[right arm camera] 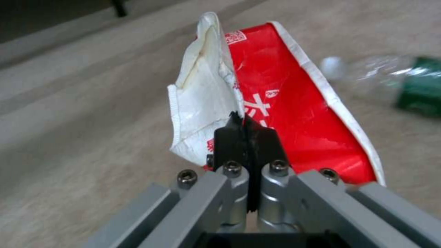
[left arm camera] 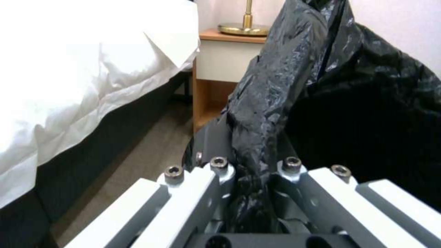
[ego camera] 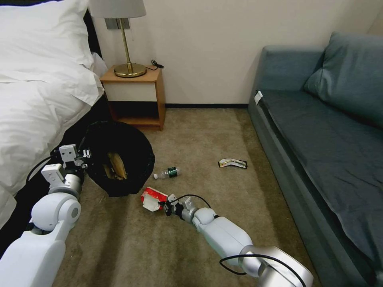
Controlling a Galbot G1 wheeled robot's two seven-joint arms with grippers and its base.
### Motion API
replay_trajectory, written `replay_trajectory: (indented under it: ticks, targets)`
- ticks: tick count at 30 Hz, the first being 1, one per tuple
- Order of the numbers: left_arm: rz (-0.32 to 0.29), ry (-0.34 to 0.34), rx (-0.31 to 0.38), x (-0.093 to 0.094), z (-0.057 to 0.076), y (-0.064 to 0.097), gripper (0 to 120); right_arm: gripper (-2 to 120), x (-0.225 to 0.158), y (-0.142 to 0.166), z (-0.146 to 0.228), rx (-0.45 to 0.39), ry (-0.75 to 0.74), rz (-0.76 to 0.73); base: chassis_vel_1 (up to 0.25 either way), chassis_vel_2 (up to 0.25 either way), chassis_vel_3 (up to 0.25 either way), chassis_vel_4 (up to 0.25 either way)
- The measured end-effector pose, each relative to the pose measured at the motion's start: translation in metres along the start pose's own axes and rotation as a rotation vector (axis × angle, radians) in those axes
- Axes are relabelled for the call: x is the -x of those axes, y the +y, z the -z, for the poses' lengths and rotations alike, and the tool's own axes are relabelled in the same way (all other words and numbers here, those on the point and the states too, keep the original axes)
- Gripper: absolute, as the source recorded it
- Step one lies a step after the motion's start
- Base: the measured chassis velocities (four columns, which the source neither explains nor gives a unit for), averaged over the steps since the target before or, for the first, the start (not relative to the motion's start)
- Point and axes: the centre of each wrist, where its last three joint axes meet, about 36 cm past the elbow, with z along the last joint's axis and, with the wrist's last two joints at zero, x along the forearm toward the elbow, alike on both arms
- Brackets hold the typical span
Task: Pick up the trash bin, then pick up the garbage on the floor and place it into the trash bin.
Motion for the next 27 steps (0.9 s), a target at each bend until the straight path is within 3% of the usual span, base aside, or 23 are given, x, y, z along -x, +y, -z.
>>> replay_trajectory:
  ticks: [5, 8, 21, 23, 27]
  targets:
    - [-0.014, 0.002, 0.001, -0.003, 0.000, -0.005, 4, 0, -0.014, -0.050, 0.022, 0.067, -0.064, -0.102, 0.000, 0.000, 0.000, 0.000]
    - [-0.021, 0.005, 0.002, -0.004, -0.001, -0.007, 4, 0, -0.018, -0.061, 0.033, 0.087, -0.095, -0.127, 0.000, 0.000, 0.000, 0.000]
    - [-0.030, 0.002, 0.011, 0.006, -0.002, -0.010, 4, 0, -0.073, -0.130, 0.038, 0.085, -0.120, -0.291, 0.000, 0.000, 0.000, 0.000]
    - [-0.033, 0.006, 0.013, 0.009, -0.005, -0.011, 4, 0, -0.089, -0.151, 0.049, 0.077, -0.148, -0.337, 0.000, 0.000, 0.000, 0.000]
    - [-0.034, 0.008, 0.013, 0.011, -0.007, -0.011, 4, 0, -0.102, -0.166, 0.063, 0.064, -0.186, -0.367, 0.000, 0.000, 0.000, 0.000]
